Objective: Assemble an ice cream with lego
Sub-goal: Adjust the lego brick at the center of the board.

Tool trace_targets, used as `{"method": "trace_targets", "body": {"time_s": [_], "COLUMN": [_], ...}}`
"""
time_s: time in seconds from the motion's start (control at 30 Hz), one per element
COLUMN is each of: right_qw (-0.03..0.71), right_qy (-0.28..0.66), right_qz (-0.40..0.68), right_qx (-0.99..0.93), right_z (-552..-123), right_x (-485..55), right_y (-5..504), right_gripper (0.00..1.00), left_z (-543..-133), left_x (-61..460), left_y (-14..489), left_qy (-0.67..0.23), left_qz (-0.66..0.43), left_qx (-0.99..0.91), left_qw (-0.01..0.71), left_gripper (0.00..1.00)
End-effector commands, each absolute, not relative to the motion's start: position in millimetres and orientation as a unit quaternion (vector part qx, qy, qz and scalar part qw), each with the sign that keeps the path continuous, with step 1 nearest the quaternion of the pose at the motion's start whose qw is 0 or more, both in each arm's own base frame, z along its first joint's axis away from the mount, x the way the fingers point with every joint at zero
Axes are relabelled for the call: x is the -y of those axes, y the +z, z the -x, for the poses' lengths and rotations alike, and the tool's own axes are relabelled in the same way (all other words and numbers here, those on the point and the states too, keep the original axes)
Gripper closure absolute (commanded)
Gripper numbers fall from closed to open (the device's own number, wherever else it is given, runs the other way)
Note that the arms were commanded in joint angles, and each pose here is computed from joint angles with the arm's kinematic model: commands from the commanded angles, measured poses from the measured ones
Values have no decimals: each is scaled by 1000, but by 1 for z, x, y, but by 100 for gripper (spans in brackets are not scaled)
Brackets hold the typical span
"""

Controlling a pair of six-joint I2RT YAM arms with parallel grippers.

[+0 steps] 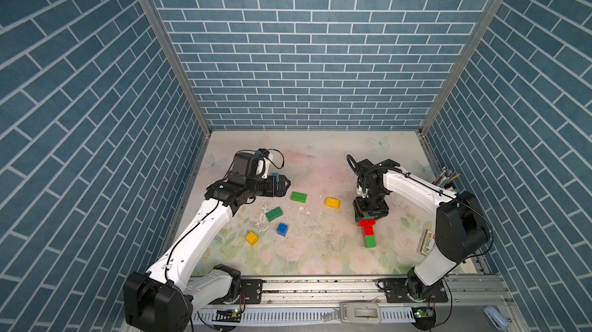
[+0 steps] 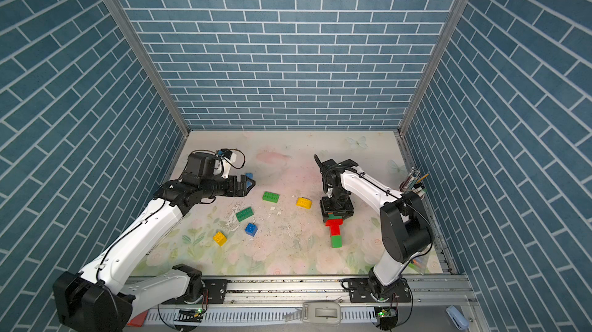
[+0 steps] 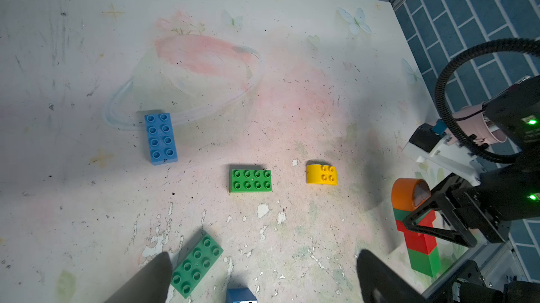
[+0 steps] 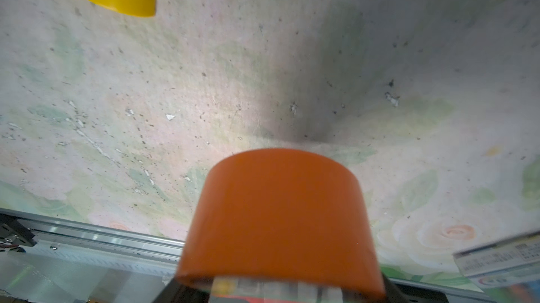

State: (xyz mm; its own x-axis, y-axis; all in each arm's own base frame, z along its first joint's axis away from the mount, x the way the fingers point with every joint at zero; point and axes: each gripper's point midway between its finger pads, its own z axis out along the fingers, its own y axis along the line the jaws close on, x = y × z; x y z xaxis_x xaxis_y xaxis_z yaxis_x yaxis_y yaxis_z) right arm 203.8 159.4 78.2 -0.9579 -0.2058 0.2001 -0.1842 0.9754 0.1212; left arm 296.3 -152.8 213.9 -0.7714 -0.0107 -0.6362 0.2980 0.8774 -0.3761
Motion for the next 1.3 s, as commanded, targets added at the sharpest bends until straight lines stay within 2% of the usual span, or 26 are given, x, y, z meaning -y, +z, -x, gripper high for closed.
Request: {"method": "trace_targets", "body": {"time_s": [0.0,0.4,0.8,0.87,1.0,1.1,1.23,1.27], "right_qw": [136,189,224,224,217,216,209,208], "right_qy": [-45,-45,-36,-35,-31,-32,-36,-38], "right_qz": [-104,-100,-104,-104,-106,-107,-105,-104], "right_qx": [984,976,968,968,970,970,972,972], "right_z": [-196,-184,-175,-176,-178,-178,-178,-178], "right_x": [-155,-149,-143,-143,-142,-142,-142,-143], "right_y": [67,41,29,28,29,30,30,31], "right_gripper": [66,66,61,57,38,29,5,4], "left_z": [-295,-293,-293,-293,-293,-293,-292,-292], "left_x": [155,154,153,153,153,153,153,152], "left_y": [226,225,226,227,227,229,228,227], "left_qy": [-241,-240,-238,-238,-237,-238,-238,-239], "left_qz": [-85,-85,-85,-85,-85,-85,-84,-83], "left_qx": [-906,-906,-906,-905,-906,-905,-905,-905], "left_qw": [339,338,340,341,341,343,341,341], "left_gripper": [0,1,1,0,1,0,0,0]}}
